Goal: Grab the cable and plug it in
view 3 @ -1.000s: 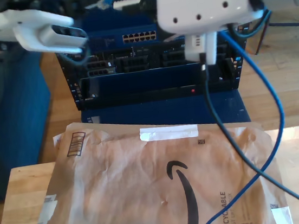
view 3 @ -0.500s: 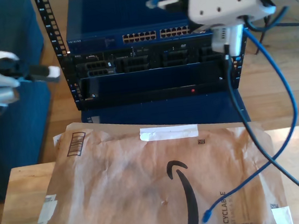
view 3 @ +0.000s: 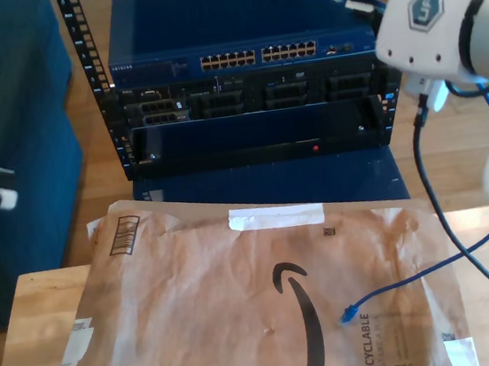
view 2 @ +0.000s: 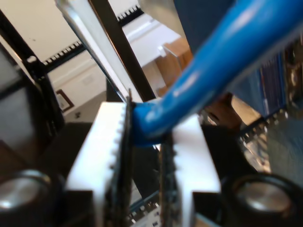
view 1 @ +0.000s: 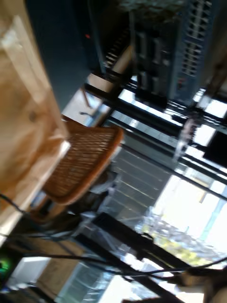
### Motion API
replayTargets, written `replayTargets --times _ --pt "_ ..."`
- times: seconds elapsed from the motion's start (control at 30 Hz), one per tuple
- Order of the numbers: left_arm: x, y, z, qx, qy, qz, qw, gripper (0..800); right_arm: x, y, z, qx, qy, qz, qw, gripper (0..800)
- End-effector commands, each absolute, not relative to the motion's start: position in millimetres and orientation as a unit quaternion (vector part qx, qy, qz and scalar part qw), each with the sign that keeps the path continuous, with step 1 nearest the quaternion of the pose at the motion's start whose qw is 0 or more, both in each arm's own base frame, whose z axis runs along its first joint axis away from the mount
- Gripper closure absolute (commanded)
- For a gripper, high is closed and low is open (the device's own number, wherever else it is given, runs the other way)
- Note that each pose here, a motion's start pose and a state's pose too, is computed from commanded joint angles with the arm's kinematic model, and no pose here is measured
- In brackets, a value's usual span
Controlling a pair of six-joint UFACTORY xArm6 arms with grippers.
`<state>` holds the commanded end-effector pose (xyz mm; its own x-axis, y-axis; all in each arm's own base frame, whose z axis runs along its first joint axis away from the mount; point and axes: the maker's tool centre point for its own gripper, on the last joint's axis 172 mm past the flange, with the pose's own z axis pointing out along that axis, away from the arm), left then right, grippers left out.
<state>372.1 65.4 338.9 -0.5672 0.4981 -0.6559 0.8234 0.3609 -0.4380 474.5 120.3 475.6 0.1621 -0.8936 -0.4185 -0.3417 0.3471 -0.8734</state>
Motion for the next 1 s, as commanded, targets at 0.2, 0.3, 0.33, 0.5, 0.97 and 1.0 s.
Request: replayTargets --times 0.2,0.3,0.33,0.5,0.97,1.0 --pt "332.4 112.3 313.2 0.494 0.783 -0.332 0.181 1 464.1 120.8 445.7 -0.529 0.573 -0.289 0.556 798" --pt "311.8 139.0 304.4 0.534 0.766 -0.309 0.180 0 458.8 120.4 435.4 -0.537 0.556 -0.311 0.553 798" --pt "303.4 146.3 300.1 0.536 0.767 -0.308 0.174 0 457.2 120.2 430.8 -0.538 0.556 -0.313 0.552 798" --pt "248.1 183.5 277.5 0.552 0.758 -0.310 0.159 0 449.1 118.4 421.2 -0.542 0.535 -0.339 0.552 799" --pt "55.6 159.1 209.5 0.570 0.712 -0.371 0.177 0 446.4 119.5 407.7 -0.551 0.530 -0.343 0.545 799" --pt "42.0 150.7 201.9 0.569 0.712 -0.377 0.164 0 446.0 119.4 405.9 -0.552 0.531 -0.343 0.544 799"
